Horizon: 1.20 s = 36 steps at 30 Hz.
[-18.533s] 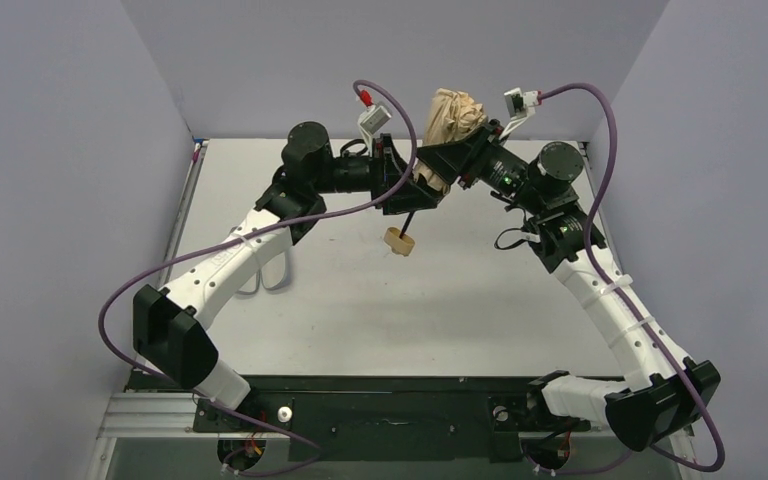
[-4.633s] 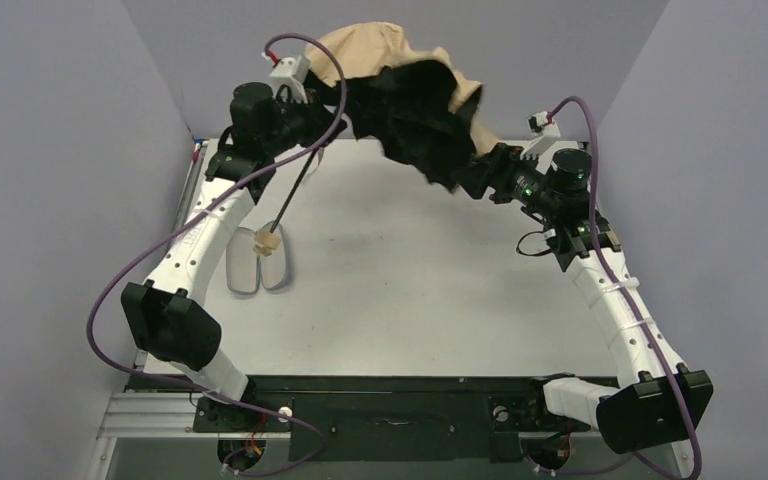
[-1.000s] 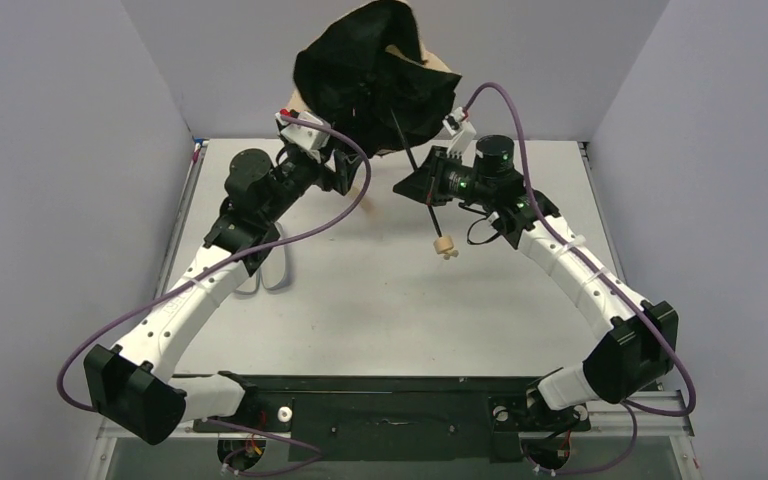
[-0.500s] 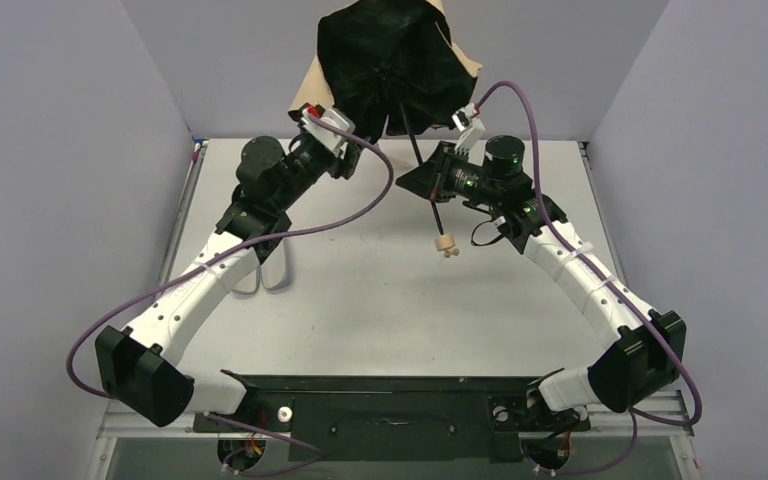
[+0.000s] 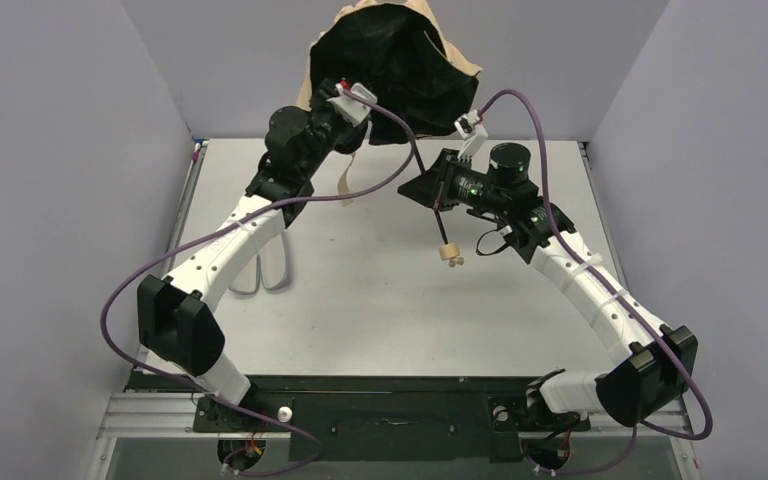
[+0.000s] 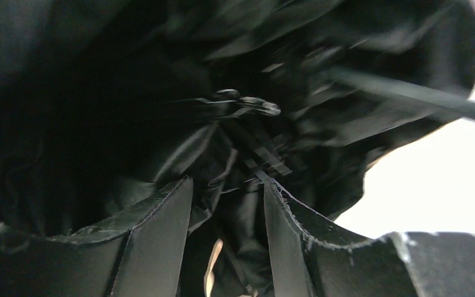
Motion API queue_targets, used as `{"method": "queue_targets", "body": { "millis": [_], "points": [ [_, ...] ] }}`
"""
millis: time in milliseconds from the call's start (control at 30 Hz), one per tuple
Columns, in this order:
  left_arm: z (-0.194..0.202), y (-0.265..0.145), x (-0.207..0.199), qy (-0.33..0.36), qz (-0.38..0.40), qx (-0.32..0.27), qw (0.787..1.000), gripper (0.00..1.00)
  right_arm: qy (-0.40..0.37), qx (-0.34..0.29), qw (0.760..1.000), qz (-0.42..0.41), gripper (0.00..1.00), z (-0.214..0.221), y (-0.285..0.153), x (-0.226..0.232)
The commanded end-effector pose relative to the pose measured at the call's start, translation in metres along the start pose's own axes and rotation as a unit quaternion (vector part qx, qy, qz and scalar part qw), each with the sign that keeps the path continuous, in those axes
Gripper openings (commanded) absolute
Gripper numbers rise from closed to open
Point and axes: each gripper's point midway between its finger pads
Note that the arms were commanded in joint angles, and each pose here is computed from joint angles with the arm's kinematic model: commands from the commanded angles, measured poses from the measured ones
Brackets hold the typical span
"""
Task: Open the umbrella
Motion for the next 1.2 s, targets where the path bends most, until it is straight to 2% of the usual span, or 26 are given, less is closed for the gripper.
{"method": "queue_targets", "body": {
  "millis": [0,333,400,467,500,567,600,667,700,733,767,800,900,1033,1167],
  "points": [
    [0.003,-0.015,0.1,0.008,-0.144,0.018,0.989,0.44,-0.069,-0.06,0.995,-0.05,0.0,-0.03,-0.027,0.038],
    [0.086,-0.071,0.163,0.006,-0.239,0.124,0.963,0.46,-0.046,-0.059,0.997,-0.013,0.0,-0.031,-0.037,0.009],
    [0.092,-0.077,0.17,0.003,-0.245,0.129,0.961,0.46,-0.046,-0.057,0.997,-0.01,0.0,-0.03,-0.037,0.007],
    [0.087,-0.081,0.167,-0.013,-0.219,0.103,0.97,0.5,-0.044,-0.06,0.997,-0.011,0.0,-0.031,-0.036,0.007],
    [0.073,-0.076,0.153,-0.013,-0.162,0.057,0.985,0.52,-0.037,-0.061,0.997,-0.013,0.0,-0.032,-0.035,0.008],
    [0.041,-0.083,0.123,-0.009,-0.083,-0.019,0.996,0.56,-0.032,-0.068,0.997,-0.017,0.0,-0.037,-0.033,0.011],
    [0.023,-0.091,0.105,0.0,-0.042,-0.054,0.998,0.58,-0.034,-0.074,0.996,-0.02,0.0,-0.04,-0.033,0.014],
    [-0.003,-0.1,0.077,0.015,0.014,-0.08,0.997,0.59,-0.034,-0.075,0.996,-0.021,0.0,-0.042,-0.031,0.016],
    [-0.03,-0.104,0.057,0.032,0.051,-0.113,0.992,0.59,-0.033,-0.072,0.997,-0.022,0.0,-0.041,-0.029,0.016],
    [-0.033,-0.106,0.039,0.065,0.083,-0.113,0.988,0.59,-0.034,-0.071,0.997,-0.023,0.0,-0.041,-0.028,0.018],
    [-0.052,-0.108,0.017,0.084,0.106,-0.137,0.981,0.59,-0.04,-0.066,0.997,-0.026,0.0,-0.038,-0.027,0.02],
    [-0.054,-0.108,0.007,0.127,0.115,-0.141,0.975,0.59,-0.044,-0.057,0.997,-0.026,0.0,-0.033,-0.025,0.023],
    [-0.081,-0.106,-0.033,0.2,0.145,-0.189,0.951,0.59,-0.069,-0.042,0.997,-0.021,0.0,-0.023,-0.025,0.024],
    [-0.091,-0.089,-0.061,0.309,0.152,-0.219,0.913,0.55,-0.091,-0.033,0.995,-0.026,0.0,-0.016,-0.027,0.032],
    [-0.083,-0.07,-0.069,0.367,0.143,-0.214,0.894,0.52,-0.117,-0.021,0.992,-0.031,0.0,-0.007,-0.03,0.039]
  ]
}}
Point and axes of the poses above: each gripper's point midway between its finger pads, its own y axis out along the fingers, its own x axis along the line the jaws close on, z = x × y, and after that the axes turned 12 degrees about y, right-handed
